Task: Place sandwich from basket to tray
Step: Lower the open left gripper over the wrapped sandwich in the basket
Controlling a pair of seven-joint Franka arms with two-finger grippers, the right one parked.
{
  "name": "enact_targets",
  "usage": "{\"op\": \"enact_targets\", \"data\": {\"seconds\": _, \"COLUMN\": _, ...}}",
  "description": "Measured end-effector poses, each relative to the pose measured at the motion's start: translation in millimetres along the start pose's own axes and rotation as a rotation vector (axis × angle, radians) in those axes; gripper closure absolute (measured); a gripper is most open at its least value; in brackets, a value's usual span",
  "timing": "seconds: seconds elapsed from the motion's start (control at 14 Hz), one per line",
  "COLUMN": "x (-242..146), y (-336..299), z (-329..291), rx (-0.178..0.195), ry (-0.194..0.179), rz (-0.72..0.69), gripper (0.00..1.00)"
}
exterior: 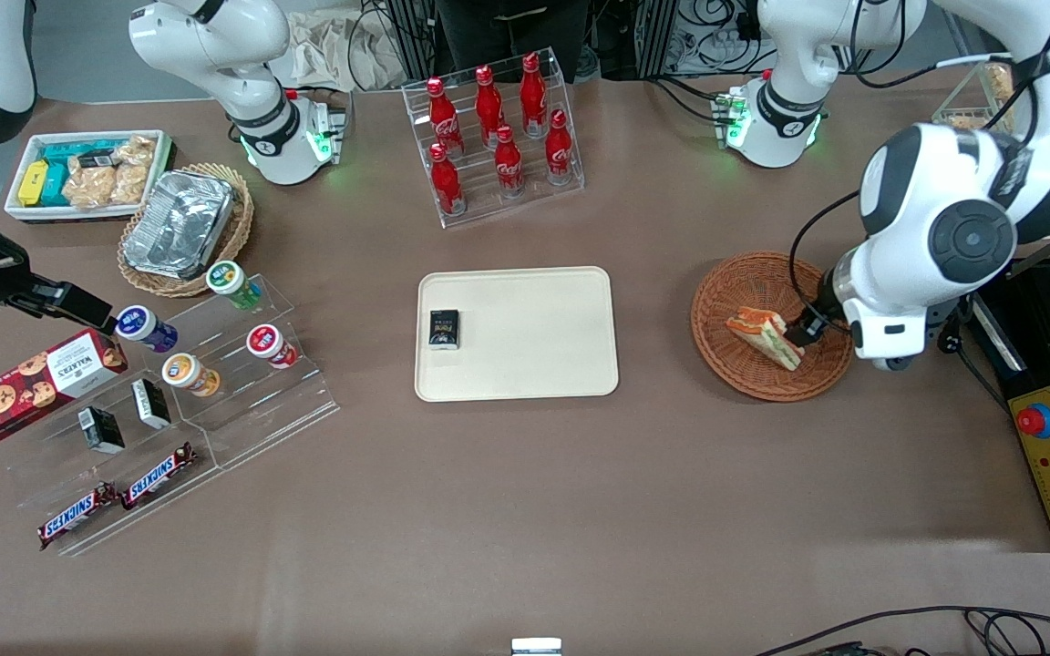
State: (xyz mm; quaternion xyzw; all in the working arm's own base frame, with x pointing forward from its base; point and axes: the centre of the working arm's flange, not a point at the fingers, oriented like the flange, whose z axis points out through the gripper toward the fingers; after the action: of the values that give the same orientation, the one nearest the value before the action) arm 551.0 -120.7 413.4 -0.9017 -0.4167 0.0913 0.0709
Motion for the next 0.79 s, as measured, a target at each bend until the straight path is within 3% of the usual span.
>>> {"op": "enact_targets", "data": {"seconds": 0.5, "x": 4, "y": 4, "z": 76, "rx": -0.023, "ry": 0.007, "rz": -0.08, "gripper": 0.0}}
{"op": "enact_targets", "data": {"seconds": 0.79, "x": 9, "y": 12, "z": 108, "rx": -0.071, "ry": 0.029, "rz": -0.133, "gripper": 0.0}}
